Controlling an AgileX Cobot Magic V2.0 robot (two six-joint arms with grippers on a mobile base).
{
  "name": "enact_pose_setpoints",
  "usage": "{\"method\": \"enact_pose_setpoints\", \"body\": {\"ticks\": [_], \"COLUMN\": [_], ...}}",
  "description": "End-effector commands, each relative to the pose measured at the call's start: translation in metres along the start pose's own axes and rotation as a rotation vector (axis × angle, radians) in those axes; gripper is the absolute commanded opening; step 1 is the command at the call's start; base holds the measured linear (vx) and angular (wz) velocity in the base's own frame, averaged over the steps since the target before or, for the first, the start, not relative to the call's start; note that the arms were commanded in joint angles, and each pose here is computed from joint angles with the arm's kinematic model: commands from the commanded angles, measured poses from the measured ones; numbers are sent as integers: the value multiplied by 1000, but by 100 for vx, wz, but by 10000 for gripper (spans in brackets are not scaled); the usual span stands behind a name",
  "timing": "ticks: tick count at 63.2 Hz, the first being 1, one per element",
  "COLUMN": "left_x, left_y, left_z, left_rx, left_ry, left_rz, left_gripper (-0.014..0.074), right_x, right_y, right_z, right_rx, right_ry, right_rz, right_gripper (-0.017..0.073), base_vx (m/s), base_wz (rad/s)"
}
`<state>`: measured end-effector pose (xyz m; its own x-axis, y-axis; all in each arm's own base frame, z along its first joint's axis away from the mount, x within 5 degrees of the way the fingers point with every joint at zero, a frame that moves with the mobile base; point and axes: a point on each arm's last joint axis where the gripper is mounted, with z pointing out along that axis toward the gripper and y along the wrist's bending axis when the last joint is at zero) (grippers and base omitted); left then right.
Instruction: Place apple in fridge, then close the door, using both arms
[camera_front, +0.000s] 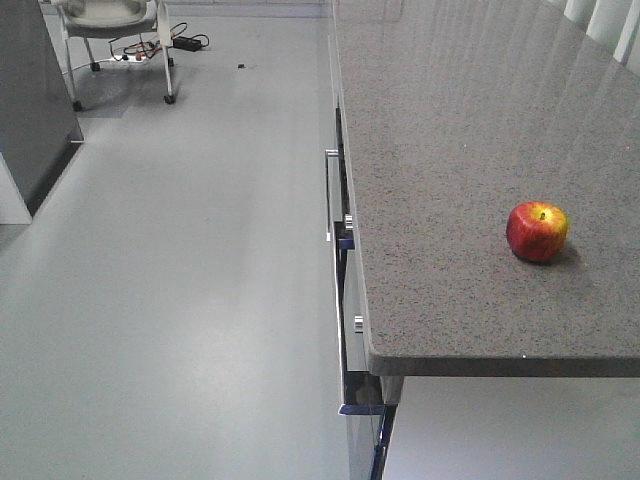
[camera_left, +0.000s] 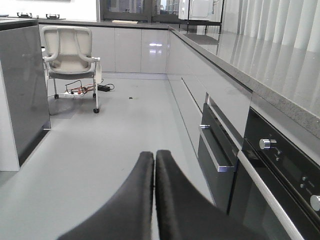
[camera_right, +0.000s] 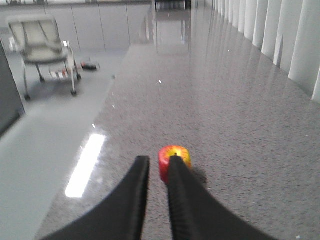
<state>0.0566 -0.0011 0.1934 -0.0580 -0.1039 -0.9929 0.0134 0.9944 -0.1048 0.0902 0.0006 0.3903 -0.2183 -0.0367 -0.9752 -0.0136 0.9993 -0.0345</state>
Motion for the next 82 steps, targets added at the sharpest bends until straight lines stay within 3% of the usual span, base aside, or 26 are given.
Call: {"method": "enact_pose_setpoints", "body": {"ticks": [1,11,17,26,39,65,82], "left_x": [0,0,0,0,0,0,0], "left_y": [0,0,0,0,0,0,0], "left_z": [0,0,0,0,0,0,0], "left_rx": [8,8,8,8,8,8,8], "left_ry": [-68,-68,-68,-68,-68,-68,-68], "left_rz": [-15,-15,-15,-15,-15,-15,-15], "left_gripper": [-6,-6,-6,-6,-6,-6,-6], "right_x": [-27,-33,-28,-25,-21,-73,-83], "right_y": [0,0,1,1,3,3,5], "right_z": [13,39,50,61,85,156,216], "right_rx": [0,10,6,1,-6,-1,2], "right_ry": [-32,7,57,95,175,327,445], "right_rz": [-49,-76,-73,-117,-92,-88,-91], "right_gripper": [365,726,725,708,671,652,645], "base_vx": [0,0,0,0,0,0,0], "base_wz": [0,0,0,0,0,0,0]}}
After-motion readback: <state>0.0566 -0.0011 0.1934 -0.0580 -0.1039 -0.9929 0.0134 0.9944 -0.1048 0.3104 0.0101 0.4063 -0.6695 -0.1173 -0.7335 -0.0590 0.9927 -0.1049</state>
